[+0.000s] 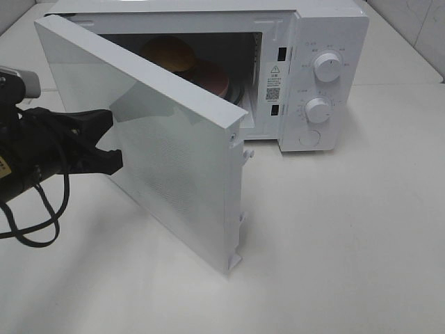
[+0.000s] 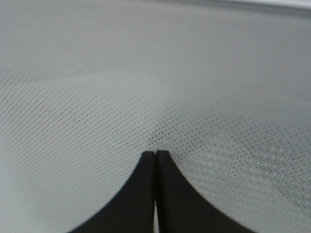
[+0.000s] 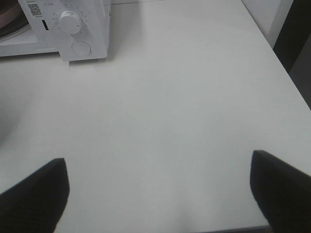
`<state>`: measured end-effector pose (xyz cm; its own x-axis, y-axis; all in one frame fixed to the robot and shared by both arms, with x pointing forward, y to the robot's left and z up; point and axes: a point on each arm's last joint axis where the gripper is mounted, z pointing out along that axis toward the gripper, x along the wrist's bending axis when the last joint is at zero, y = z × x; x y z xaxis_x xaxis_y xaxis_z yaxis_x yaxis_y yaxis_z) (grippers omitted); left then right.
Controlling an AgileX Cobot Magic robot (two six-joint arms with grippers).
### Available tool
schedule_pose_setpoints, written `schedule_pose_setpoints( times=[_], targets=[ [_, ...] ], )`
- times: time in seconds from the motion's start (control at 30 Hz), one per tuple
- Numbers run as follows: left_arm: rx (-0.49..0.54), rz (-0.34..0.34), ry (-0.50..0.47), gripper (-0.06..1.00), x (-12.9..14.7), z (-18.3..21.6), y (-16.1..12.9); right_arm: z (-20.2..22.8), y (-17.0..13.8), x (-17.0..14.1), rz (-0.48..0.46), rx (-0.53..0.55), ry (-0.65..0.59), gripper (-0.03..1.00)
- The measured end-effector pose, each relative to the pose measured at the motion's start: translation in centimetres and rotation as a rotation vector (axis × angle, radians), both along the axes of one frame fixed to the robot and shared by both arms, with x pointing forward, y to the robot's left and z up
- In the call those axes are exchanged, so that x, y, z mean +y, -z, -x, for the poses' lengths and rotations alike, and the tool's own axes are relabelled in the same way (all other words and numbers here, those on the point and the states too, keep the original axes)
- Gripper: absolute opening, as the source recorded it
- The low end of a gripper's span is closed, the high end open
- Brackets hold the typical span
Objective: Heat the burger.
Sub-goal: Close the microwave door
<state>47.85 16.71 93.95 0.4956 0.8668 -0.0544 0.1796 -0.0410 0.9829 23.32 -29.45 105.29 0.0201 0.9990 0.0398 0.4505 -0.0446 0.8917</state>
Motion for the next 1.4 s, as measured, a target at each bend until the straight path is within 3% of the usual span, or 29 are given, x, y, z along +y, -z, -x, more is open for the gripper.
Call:
schedule_pose_setpoints(
  times=[0.33, 0.9, 1.13, 1.4],
  targets=[
    [-0.007, 0.012, 0.007, 0.0, -1.6, -1.6, 0.2, 0.0, 0.0, 0.0, 0.0, 0.0, 0.0, 0.97],
    [-0.038, 0.076, -0.007, 0.0, -7.4, -4.8, 0.4, 0.0, 0.0, 0.0, 0.0, 0.0, 0.0, 0.97],
    [-0.077, 0.097, -0.101, 0.0, -9.5, -6.3, -0.1, 0.0, 0.0, 0.0, 0.0, 0.0, 0.0, 0.97],
    [-0.101, 0.078, -0.141, 0.0, -11.0, -7.4, 0.1, 0.0, 0.0, 0.0, 0.0, 0.0, 0.0, 0.97]
  ],
)
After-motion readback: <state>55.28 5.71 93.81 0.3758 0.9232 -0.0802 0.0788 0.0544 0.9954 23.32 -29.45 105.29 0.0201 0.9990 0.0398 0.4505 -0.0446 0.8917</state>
